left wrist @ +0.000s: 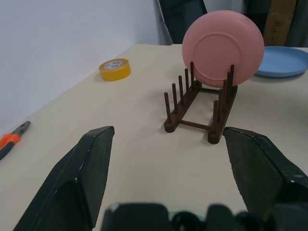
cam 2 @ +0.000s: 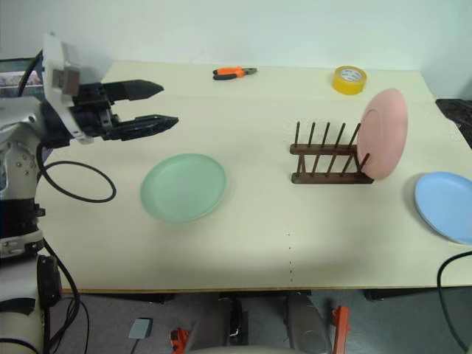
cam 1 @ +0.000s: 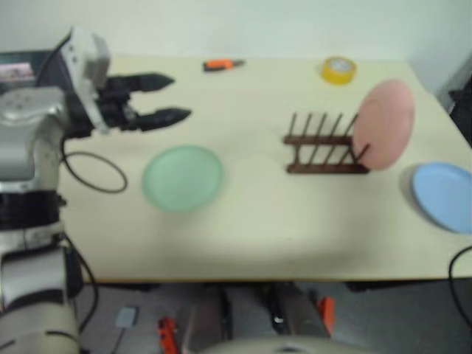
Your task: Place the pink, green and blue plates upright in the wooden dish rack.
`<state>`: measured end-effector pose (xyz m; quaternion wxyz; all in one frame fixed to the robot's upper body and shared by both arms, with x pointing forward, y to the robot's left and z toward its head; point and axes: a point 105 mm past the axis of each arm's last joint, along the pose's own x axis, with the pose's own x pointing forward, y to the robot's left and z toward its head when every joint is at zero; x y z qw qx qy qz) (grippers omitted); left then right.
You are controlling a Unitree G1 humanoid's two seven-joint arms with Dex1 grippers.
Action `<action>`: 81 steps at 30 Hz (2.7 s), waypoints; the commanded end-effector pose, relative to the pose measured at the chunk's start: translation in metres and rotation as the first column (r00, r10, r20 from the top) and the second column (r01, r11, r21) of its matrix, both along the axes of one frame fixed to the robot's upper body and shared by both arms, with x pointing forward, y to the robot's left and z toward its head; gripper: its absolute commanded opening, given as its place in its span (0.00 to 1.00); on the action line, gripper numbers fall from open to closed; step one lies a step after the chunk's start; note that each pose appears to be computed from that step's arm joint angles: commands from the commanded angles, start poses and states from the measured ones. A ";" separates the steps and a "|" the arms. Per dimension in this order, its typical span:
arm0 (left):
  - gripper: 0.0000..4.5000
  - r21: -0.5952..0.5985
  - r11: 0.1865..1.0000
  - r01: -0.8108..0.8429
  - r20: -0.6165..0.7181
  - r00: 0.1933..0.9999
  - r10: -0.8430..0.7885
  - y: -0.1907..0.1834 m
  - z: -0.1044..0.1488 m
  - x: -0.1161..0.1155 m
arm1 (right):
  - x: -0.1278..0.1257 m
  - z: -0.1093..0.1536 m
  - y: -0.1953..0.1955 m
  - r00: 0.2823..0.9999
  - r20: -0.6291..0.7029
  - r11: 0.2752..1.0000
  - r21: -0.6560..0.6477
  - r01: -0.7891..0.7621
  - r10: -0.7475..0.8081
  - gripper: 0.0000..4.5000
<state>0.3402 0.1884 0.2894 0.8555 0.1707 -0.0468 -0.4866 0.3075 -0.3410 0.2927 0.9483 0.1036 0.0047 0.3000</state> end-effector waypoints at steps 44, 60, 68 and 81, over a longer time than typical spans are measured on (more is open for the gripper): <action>0.88 0.330 0.817 -0.472 -0.471 0.668 0.576 0.099 -0.160 0.061 | -0.039 -0.039 0.224 0.873 0.010 0.827 -0.325 -0.458 0.488 0.98; 0.01 0.284 0.829 -0.481 -0.481 0.677 0.558 0.100 -0.152 0.061 | -0.036 -0.039 0.230 0.866 0.013 0.818 -0.335 -0.467 0.500 0.99; 0.01 0.097 0.791 -0.604 -0.344 0.726 0.596 0.102 -0.082 0.081 | -0.031 -0.045 0.256 0.828 0.040 0.759 -0.426 -0.492 0.559 0.99; 0.01 -0.071 0.789 -0.610 -0.092 0.792 0.604 0.042 0.024 0.101 | 0.016 -0.049 0.349 0.723 0.313 0.621 -0.757 -0.201 0.616 0.99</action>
